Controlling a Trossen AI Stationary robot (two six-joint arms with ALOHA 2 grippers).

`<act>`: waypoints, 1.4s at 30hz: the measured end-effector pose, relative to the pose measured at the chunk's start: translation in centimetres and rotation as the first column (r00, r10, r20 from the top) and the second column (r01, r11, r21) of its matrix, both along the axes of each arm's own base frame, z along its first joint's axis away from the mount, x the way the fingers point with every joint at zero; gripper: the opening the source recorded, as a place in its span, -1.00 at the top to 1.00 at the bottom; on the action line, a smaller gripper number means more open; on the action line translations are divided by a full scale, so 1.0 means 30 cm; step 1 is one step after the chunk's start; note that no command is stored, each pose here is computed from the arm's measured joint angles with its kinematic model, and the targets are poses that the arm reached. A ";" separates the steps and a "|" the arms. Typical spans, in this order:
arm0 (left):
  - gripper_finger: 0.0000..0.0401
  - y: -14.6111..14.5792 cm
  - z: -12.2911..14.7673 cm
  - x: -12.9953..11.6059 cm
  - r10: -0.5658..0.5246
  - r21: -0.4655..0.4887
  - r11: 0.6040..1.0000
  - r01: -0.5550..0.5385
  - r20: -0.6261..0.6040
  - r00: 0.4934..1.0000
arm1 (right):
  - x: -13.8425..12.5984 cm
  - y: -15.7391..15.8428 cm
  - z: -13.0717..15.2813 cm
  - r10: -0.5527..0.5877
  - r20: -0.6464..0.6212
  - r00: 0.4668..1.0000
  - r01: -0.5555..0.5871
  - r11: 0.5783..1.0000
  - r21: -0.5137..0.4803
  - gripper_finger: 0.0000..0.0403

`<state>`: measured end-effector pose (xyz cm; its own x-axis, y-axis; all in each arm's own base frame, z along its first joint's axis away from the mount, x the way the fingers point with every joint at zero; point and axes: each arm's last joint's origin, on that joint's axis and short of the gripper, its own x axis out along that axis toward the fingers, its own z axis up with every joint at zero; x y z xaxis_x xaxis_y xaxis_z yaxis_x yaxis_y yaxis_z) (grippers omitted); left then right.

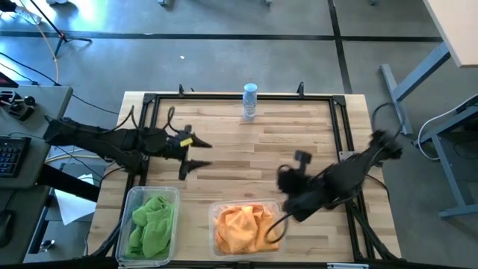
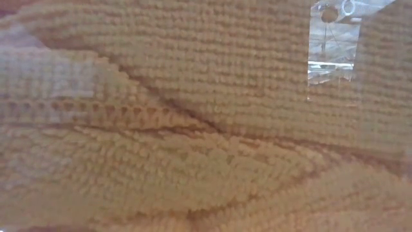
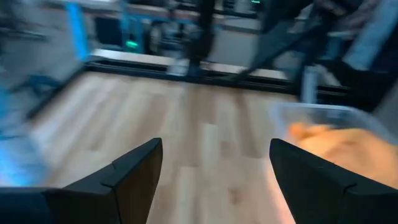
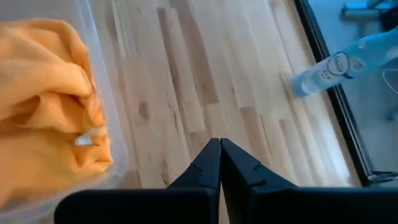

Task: Sort microfiber towel by color & place in baskets
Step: Return to Home Position

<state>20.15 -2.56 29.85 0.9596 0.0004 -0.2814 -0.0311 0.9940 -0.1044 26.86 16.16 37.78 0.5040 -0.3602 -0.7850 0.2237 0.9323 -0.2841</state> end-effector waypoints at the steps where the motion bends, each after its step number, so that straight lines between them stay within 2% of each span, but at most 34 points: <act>1: -0.42 0.012 -0.009 -0.011 0.028 0.020 0.999 -0.028 0.006 1.000 | -0.031 -0.022 -0.006 -0.002 0.033 0.999 0.001 1.000 0.012 1.00; 7: -0.42 0.055 -0.048 -0.087 0.165 0.069 0.984 -0.167 0.034 0.986 | -0.197 -0.153 -0.107 0.026 0.263 0.965 -0.057 0.992 0.114 1.00; 11: -0.42 0.062 -0.086 -0.140 0.163 0.150 0.974 -0.169 0.050 0.985 | -0.270 -0.237 -0.199 0.025 0.406 0.914 -0.111 0.976 0.189 1.00; 15: -0.42 0.071 -0.146 -0.196 0.160 0.090 0.982 -0.168 0.089 0.983 | -0.326 -0.310 -0.273 0.029 0.517 0.855 -0.167 0.960 0.223 1.00; 19: -0.42 0.069 -0.204 -0.233 0.108 0.039 0.992 -0.121 0.233 0.966 | -0.369 -0.364 -0.330 0.021 0.582 0.813 -0.169 0.965 0.201 1.00; 21: -0.42 0.069 -0.235 -0.248 0.101 0.031 0.993 -0.114 0.290 0.952 | -0.386 -0.385 -0.351 0.005 0.589 0.808 -0.151 0.969 0.198 1.00; 26: -0.42 0.073 -0.330 -0.273 0.114 -0.005 0.993 -0.118 0.322 0.940 | -0.411 -0.421 -0.386 -0.037 0.577 0.816 -0.097 0.975 0.200 1.00; 29: -0.42 0.074 -0.366 -0.287 0.118 -0.026 0.993 -0.117 0.358 0.926 | -0.412 -0.428 -0.394 -0.111 0.576 0.810 -0.055 0.963 0.264 1.00; 36: -0.42 0.076 -0.388 -0.320 0.109 -0.037 0.994 -0.102 0.413 0.904 | -0.411 -0.426 -0.395 -0.073 0.568 0.820 -0.095 0.961 0.260 1.00; 42: -0.42 0.075 -0.389 -0.353 0.066 0.003 0.997 -0.075 0.430 0.900 | -0.411 -0.426 -0.395 -0.071 0.568 0.820 -0.097 0.960 0.261 1.00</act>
